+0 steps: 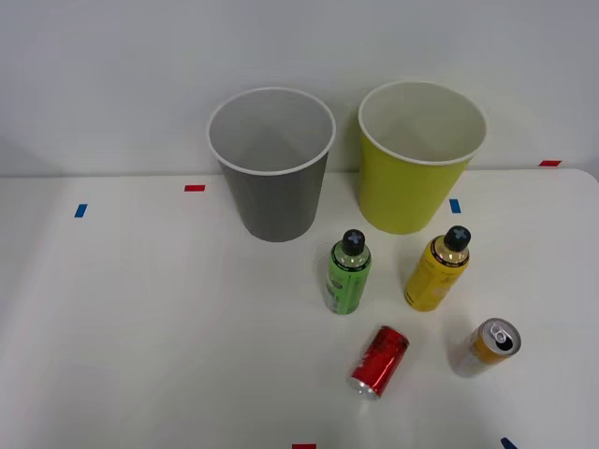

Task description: Put cans in the gray bin, plastic bottles in the light green bin

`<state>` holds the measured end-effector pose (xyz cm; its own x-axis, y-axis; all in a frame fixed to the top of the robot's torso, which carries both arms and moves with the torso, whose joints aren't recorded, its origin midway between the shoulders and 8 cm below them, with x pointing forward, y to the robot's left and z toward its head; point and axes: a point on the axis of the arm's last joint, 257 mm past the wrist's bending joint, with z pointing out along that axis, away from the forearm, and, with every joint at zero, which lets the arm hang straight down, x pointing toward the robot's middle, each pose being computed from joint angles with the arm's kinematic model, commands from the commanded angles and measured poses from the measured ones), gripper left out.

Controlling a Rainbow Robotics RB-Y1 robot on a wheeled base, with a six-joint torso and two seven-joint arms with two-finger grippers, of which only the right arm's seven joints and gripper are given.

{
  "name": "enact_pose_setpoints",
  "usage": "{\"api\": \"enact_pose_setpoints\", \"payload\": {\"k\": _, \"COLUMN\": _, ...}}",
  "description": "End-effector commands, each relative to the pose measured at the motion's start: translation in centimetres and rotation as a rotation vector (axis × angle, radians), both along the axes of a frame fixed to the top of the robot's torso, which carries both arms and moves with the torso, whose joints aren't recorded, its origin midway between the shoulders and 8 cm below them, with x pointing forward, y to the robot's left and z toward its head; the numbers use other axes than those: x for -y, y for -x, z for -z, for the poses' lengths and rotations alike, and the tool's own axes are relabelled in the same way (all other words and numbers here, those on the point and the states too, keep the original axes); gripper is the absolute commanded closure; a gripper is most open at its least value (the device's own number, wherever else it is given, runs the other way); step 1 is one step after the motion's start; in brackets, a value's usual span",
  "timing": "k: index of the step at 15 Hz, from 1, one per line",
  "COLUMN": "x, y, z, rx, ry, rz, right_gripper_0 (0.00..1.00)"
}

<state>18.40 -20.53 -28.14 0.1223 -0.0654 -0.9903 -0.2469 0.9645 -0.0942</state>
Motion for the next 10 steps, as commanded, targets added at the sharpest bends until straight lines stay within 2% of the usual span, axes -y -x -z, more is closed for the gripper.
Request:
{"api": "enact_pose_setpoints", "payload": {"k": 1, "x": 0.0, "y": 0.0, "z": 0.0, "rx": 0.0, "ry": 0.0, "rz": 0.0, "right_gripper_0": 0.29}}
{"api": "enact_pose_setpoints", "payload": {"k": 10, "x": 0.0, "y": 0.0, "z": 0.0, "rx": 0.0, "ry": 0.0, "rz": 0.0, "right_gripper_0": 0.29}}
